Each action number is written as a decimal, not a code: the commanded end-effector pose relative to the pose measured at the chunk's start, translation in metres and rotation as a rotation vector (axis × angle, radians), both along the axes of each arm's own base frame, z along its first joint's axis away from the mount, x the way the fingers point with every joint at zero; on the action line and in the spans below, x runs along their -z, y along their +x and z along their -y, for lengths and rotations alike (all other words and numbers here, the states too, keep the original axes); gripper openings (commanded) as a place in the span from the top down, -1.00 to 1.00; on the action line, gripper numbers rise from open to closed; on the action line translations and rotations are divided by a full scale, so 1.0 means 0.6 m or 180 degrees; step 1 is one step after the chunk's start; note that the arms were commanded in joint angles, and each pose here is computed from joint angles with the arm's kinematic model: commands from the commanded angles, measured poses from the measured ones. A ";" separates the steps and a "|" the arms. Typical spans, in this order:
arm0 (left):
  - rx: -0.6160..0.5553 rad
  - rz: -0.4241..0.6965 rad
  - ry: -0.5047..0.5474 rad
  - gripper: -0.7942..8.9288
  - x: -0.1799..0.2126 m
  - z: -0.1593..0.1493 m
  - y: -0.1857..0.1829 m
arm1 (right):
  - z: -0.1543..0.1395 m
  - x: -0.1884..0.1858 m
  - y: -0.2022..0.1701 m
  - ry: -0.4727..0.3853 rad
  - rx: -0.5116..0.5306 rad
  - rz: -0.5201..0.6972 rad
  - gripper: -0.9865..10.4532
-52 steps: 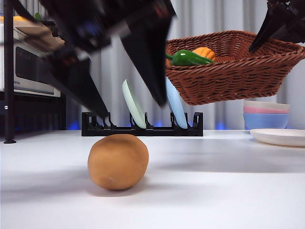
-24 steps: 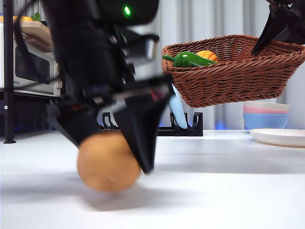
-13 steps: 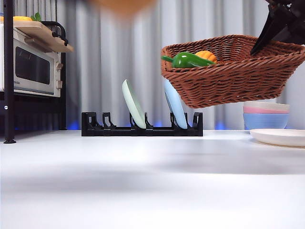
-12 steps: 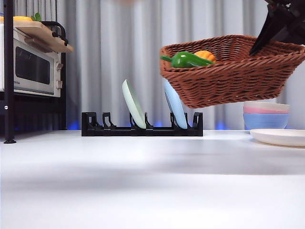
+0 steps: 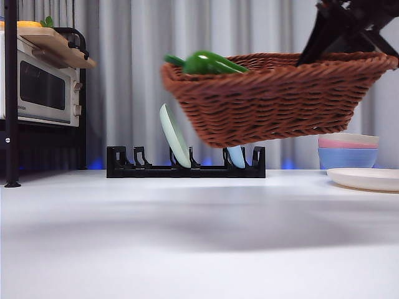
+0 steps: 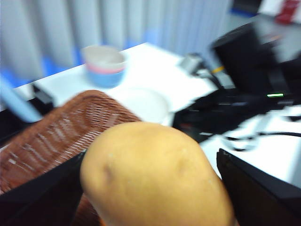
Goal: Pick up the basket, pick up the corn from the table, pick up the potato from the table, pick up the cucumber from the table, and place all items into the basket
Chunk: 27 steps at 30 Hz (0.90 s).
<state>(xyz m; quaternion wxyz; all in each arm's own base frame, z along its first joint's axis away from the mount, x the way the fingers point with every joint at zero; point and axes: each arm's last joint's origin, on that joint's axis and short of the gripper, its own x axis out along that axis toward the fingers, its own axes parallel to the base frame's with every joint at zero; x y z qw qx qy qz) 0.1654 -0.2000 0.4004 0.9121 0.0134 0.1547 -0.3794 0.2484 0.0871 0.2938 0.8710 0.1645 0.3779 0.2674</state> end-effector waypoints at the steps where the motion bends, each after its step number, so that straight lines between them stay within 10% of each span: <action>1: -0.0249 -0.0039 0.0229 0.85 0.029 0.008 0.035 | -0.018 -0.003 -0.007 0.0045 -0.0128 -0.0046 0.86; 10: -0.0589 -0.0545 0.0755 0.81 0.119 0.019 0.125 | -0.043 -0.001 -0.020 0.0026 -0.0334 -0.0096 0.86; 16: -0.0637 -0.0702 0.0913 -0.24 0.136 0.015 0.133 | -0.043 -0.001 -0.020 0.0019 -0.0325 -0.0090 0.86; 27: -0.0630 -0.0379 0.0561 -0.24 0.076 -0.011 0.103 | -0.046 0.010 -0.006 -0.0071 -0.0147 -0.0101 0.86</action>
